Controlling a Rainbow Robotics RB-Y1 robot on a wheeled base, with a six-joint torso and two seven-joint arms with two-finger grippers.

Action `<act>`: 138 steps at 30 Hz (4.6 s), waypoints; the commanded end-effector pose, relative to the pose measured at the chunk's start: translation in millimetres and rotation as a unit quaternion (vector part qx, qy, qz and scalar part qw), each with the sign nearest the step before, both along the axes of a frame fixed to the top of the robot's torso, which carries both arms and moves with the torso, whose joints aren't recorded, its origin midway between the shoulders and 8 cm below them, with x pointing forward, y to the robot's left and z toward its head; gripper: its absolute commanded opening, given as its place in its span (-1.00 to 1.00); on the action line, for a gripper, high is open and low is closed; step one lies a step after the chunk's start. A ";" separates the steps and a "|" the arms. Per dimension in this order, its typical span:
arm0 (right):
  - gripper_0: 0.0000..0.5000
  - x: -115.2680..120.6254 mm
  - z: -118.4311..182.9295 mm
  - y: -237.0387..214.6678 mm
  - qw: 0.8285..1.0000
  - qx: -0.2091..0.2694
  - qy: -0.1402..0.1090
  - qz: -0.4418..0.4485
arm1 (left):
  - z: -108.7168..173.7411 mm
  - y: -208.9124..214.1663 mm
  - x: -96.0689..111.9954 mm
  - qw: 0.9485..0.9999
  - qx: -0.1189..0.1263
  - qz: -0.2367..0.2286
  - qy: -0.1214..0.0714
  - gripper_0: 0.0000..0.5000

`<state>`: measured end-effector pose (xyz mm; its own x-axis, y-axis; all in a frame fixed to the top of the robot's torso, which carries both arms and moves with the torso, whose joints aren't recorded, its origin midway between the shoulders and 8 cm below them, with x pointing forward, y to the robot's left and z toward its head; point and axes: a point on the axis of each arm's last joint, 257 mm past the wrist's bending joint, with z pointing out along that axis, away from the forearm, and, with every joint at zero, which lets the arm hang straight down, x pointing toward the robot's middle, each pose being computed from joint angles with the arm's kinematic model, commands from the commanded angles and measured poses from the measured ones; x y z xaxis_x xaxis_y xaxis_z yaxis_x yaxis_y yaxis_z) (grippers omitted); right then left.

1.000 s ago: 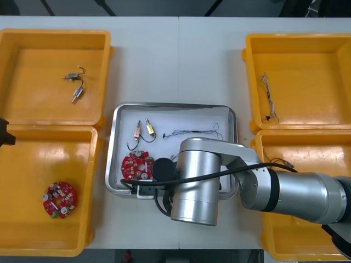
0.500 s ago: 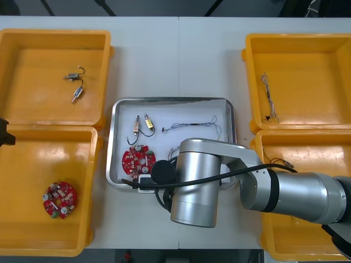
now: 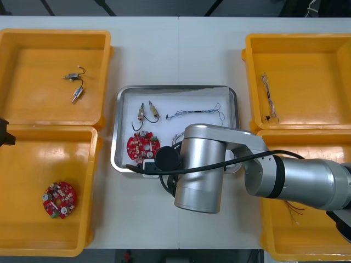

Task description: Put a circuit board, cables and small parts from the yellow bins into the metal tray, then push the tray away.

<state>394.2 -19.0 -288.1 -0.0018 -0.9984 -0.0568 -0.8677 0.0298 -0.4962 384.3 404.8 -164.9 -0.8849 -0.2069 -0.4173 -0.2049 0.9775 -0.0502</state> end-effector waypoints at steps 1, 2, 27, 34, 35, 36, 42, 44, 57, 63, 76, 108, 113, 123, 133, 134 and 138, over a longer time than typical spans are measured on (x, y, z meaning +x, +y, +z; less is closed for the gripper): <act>-1.00 34.7 44.3 1.4 0.999 0.005 -0.050 0.011 | 10.3 11.7 -1.2 0.998 0.047 -0.046 -0.002 1.00; -1.00 36.1 46.1 1.5 0.999 0.006 -0.052 0.011 | 10.3 11.7 -1.2 0.998 0.047 -0.046 -0.002 1.00; -1.00 121.9 90.3 -5.7 0.993 -0.017 -0.113 0.012 | 10.3 11.7 -1.2 0.998 0.047 -0.046 -0.002 1.00; -1.00 148.1 104.4 -8.3 0.991 -0.015 -0.129 0.007 | 10.3 11.7 -1.2 0.998 0.047 -0.046 -0.002 1.00; -1.00 152.1 106.6 -8.4 0.991 -0.015 -0.133 0.008 | 10.3 11.7 -1.2 0.998 0.047 -0.046 -0.002 1.00; -1.00 156.8 110.6 -7.3 0.990 -0.014 -0.138 0.011 | 10.3 11.7 -1.2 0.998 0.047 -0.046 -0.002 1.00; -1.00 173.6 125.8 -2.0 0.989 -0.009 -0.149 0.021 | 10.3 11.7 -1.2 0.998 0.047 -0.046 -0.002 1.00; -1.00 177.5 129.4 0.6 0.989 -0.005 -0.149 0.024 | 10.3 11.7 -1.2 0.998 0.047 -0.046 -0.002 1.00; -1.00 219.9 159.4 12.7 0.981 0.032 -0.188 0.044 | 10.3 11.7 -1.2 0.998 0.047 -0.046 -0.002 1.00; -1.00 239.2 171.8 21.2 0.974 0.052 -0.214 0.057 | 10.3 11.7 -1.2 0.998 0.047 -0.046 -0.002 1.00; -1.00 264.5 193.2 31.5 0.957 0.089 -0.262 0.083 | 10.3 11.7 -1.2 0.998 0.047 -0.046 -0.002 1.00; 1.00 229.1 190.5 14.6 0.980 0.057 -0.190 0.025 | 10.3 11.7 -1.2 0.998 0.047 -0.046 -0.002 1.00; 1.00 209.5 196.9 3.0 0.988 0.067 -0.142 -0.010 | 10.3 11.7 -1.2 0.998 0.047 -0.046 -0.002 1.00; 1.00 169.4 198.4 -31.0 0.989 0.113 -0.018 -0.095 | 10.3 11.7 -1.2 0.998 0.047 -0.046 -0.002 1.00; 1.00 138.4 219.9 -81.2 0.961 0.166 0.033 -0.221 | 10.3 11.7 -1.2 0.998 0.047 -0.046 -0.002 1.00; 1.00 134.9 224.8 -88.5 0.955 0.173 0.037 -0.238 | 10.3 11.7 -1.2 0.998 0.047 -0.046 -0.002 1.00; 1.00 121.3 234.1 -117.4 0.933 0.190 0.052 -0.300 | 10.3 11.7 -1.2 0.998 0.047 -0.046 -0.002 1.00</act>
<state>514.0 -118.6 -106.5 -0.5079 -0.8105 -0.2918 -0.7714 0.5787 -0.2645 383.7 405.1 -165.4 -0.8857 -0.2046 -0.4168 -0.2035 0.9779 -0.0477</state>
